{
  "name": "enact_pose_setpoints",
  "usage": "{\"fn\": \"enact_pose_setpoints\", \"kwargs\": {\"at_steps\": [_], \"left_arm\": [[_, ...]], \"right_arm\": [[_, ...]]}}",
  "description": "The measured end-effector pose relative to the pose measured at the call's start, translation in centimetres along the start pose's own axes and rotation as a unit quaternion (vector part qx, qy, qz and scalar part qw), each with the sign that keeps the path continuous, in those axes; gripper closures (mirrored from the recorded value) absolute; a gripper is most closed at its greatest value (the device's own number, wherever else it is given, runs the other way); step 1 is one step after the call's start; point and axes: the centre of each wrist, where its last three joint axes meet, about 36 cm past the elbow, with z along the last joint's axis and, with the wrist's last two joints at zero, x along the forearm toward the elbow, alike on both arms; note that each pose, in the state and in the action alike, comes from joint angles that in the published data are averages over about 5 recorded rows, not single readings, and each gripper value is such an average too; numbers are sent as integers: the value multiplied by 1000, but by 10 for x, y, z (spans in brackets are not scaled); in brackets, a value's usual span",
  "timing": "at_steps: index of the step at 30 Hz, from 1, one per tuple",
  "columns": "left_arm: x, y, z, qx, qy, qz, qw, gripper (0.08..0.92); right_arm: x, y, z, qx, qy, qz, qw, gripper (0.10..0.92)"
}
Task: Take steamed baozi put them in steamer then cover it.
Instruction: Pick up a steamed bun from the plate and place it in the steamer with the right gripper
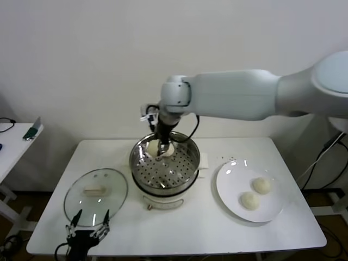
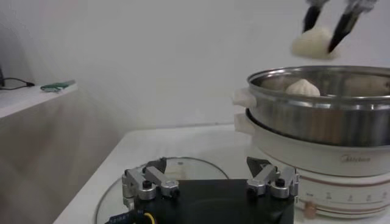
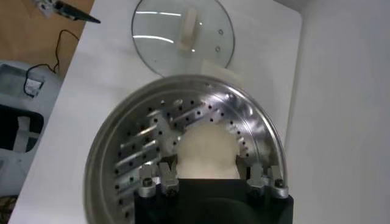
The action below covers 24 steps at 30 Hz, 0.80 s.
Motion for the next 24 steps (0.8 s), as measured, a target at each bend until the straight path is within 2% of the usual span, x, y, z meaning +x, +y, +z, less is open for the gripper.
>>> {"fn": "enact_pose_setpoints", "kwargs": {"at_steps": [9, 18, 24], "left_arm": [[1, -3, 1, 4, 2, 1, 1000, 177], [0, -3, 1, 5, 2, 1, 1000, 177], [0, -3, 0, 4, 1, 1, 1000, 177]], "right_arm": [[-55, 2, -18, 0, 20, 1, 1000, 369], [-83, 8, -21, -6, 30, 3, 1000, 357], [-78, 5, -16, 1, 34, 9, 999, 228]]}}
